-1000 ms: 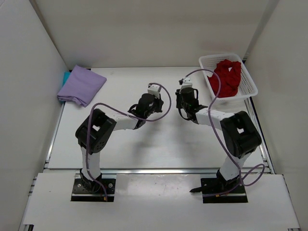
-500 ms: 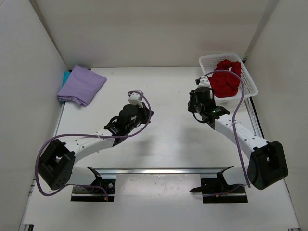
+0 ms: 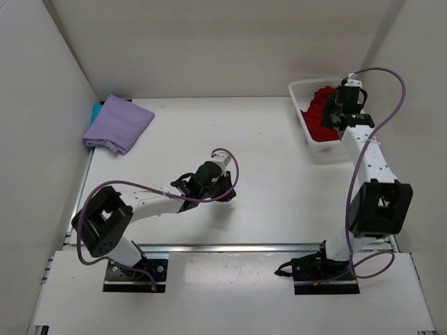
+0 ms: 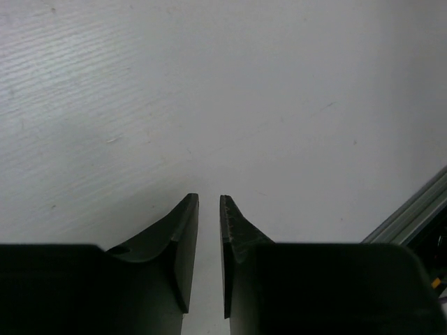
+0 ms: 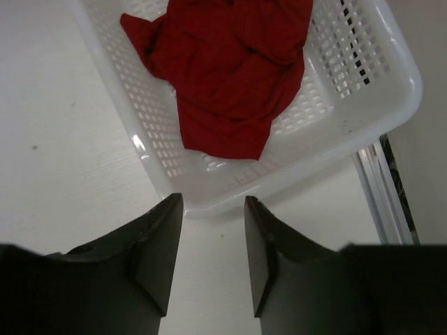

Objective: Fold and stack the t-shirts
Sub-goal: Grab crumpled tshirt from bin with the right arm

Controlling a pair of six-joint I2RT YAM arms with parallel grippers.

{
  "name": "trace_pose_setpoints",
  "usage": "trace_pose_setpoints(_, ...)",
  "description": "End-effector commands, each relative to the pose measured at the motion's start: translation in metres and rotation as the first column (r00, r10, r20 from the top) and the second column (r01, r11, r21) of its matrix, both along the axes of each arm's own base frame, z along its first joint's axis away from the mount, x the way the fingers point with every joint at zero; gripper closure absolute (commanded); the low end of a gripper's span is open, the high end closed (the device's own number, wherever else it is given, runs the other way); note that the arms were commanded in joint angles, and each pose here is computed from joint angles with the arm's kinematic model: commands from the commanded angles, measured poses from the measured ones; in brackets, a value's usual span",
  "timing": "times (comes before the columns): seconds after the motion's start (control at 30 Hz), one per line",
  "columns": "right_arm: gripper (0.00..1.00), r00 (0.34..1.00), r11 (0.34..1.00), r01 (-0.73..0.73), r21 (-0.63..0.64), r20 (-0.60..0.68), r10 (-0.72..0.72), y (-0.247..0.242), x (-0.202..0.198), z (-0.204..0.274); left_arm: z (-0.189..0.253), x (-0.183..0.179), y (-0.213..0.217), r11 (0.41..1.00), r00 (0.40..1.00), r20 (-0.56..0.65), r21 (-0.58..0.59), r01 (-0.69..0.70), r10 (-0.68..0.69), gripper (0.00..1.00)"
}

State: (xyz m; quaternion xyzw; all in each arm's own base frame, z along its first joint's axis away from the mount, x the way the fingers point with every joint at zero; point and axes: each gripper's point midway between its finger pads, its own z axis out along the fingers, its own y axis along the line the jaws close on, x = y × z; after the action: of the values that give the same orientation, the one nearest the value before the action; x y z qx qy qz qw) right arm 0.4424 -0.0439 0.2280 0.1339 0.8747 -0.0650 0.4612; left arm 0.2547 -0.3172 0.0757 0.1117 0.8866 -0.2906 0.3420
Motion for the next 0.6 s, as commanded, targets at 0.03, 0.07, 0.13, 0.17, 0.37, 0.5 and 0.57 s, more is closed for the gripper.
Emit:
trace_pose_setpoints(0.03,0.63,1.000,1.000,-0.018,-0.003,-0.005,0.018,-0.030,0.045,-0.008,0.030,-0.004,-0.020,0.995,0.997,0.016,-0.060,0.074,-0.073,0.67)
trace_pose_setpoints(0.07,0.63,1.000,1.000,-0.019,0.023,-0.015,0.019,-0.032,0.060,-0.012,0.029,-0.008,-0.020,0.995,0.997,0.000,-0.067,0.080,-0.080,0.65)
trace_pose_setpoints(0.13,0.61,0.997,0.998,0.007,0.056,-0.071,-0.003,-0.052,0.082,-0.041,0.032,-0.011,-0.020,0.991,0.996,-0.003,-0.099,0.090,-0.091,0.62)
trace_pose_setpoints(0.17,0.59,0.999,0.998,-0.008,0.057,-0.039,0.010,-0.054,0.094,-0.027,0.038,-0.012,-0.020,0.989,0.995,0.007,-0.111,0.096,-0.096,0.61)
trace_pose_setpoints(0.37,0.52,0.993,0.997,0.057,0.055,-0.102,-0.051,-0.080,0.154,-0.080,0.043,0.000,0.001,0.994,0.997,0.037,-0.088,0.072,-0.069,0.60)
trace_pose_setpoints(0.5,0.49,0.996,0.993,0.060,0.105,-0.066,-0.053,-0.087,0.178,-0.095,0.047,0.007,0.022,0.993,0.999,0.038,-0.111,0.029,-0.025,0.58)
trace_pose_setpoints(0.57,0.47,0.997,0.994,0.042,0.102,-0.072,-0.034,-0.083,0.187,-0.110,0.039,0.008,0.028,0.995,1.000,0.025,-0.099,0.013,-0.010,0.58)
